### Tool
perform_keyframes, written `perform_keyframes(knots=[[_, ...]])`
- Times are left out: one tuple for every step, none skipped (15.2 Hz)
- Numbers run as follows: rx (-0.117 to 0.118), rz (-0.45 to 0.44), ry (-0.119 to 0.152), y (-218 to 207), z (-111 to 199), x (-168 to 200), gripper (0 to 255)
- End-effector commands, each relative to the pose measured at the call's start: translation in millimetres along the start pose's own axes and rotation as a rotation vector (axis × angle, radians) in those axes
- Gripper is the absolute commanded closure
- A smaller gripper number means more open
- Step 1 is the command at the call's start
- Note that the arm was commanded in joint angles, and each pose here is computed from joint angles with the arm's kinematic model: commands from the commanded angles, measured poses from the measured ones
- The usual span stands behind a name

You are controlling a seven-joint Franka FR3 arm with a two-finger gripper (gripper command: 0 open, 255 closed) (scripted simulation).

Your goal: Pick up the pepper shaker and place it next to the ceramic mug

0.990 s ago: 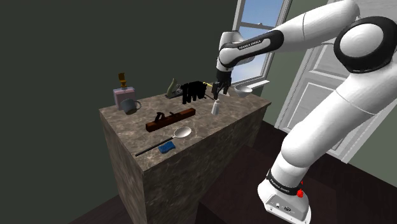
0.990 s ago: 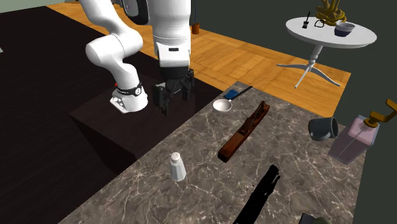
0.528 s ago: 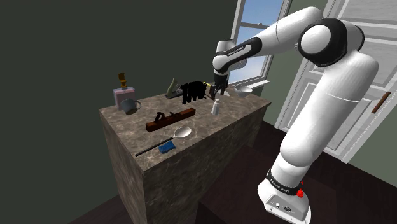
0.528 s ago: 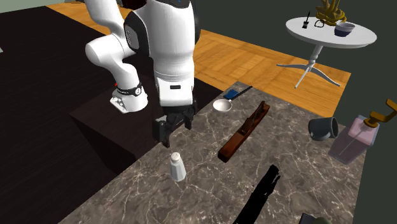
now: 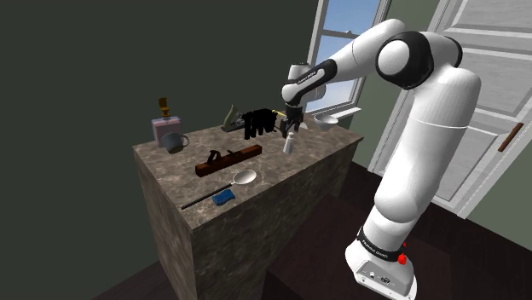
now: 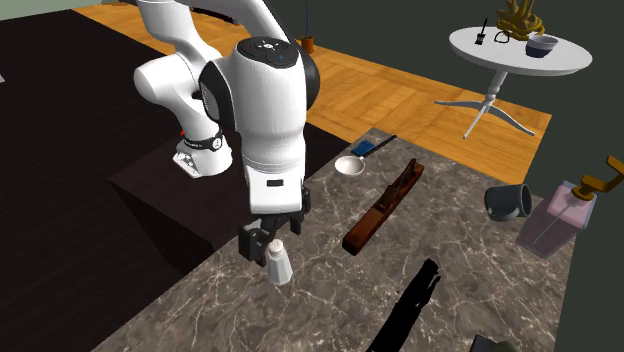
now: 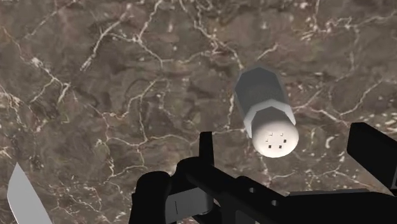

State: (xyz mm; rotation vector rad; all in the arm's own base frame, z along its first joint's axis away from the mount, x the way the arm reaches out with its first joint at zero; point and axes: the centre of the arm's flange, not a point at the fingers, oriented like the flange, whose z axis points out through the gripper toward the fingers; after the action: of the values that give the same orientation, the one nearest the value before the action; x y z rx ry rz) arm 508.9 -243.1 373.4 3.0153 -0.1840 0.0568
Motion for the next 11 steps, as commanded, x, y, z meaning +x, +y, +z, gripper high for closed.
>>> perform_keyframes(knots=[[0.000, 0.000, 0.001, 0.3, 10.7, -0.2, 0], [0.000, 0.000, 0.001, 0.3, 16.0, -0.2, 0], [0.000, 0.000, 0.001, 0.3, 19.1, -0.2, 0], [0.000, 0.000, 0.001, 0.3, 19.1, -0.2, 0], [0.000, 0.000, 0.001, 0.3, 19.1, -0.2, 0], [0.000, 0.000, 0.001, 0.3, 19.1, -0.2, 0], [0.000, 0.000, 0.001, 0.3, 19.1, -0.2, 0], [0.000, 0.000, 0.001, 0.3, 19.1, -0.2, 0], [0.000, 0.000, 0.001, 0.3, 19.1, -0.2, 0], [0.000, 0.000, 0.000, 0.3, 19.0, -0.2, 0], [0.000, 0.000, 0.000, 0.3, 19.0, -0.2, 255]])
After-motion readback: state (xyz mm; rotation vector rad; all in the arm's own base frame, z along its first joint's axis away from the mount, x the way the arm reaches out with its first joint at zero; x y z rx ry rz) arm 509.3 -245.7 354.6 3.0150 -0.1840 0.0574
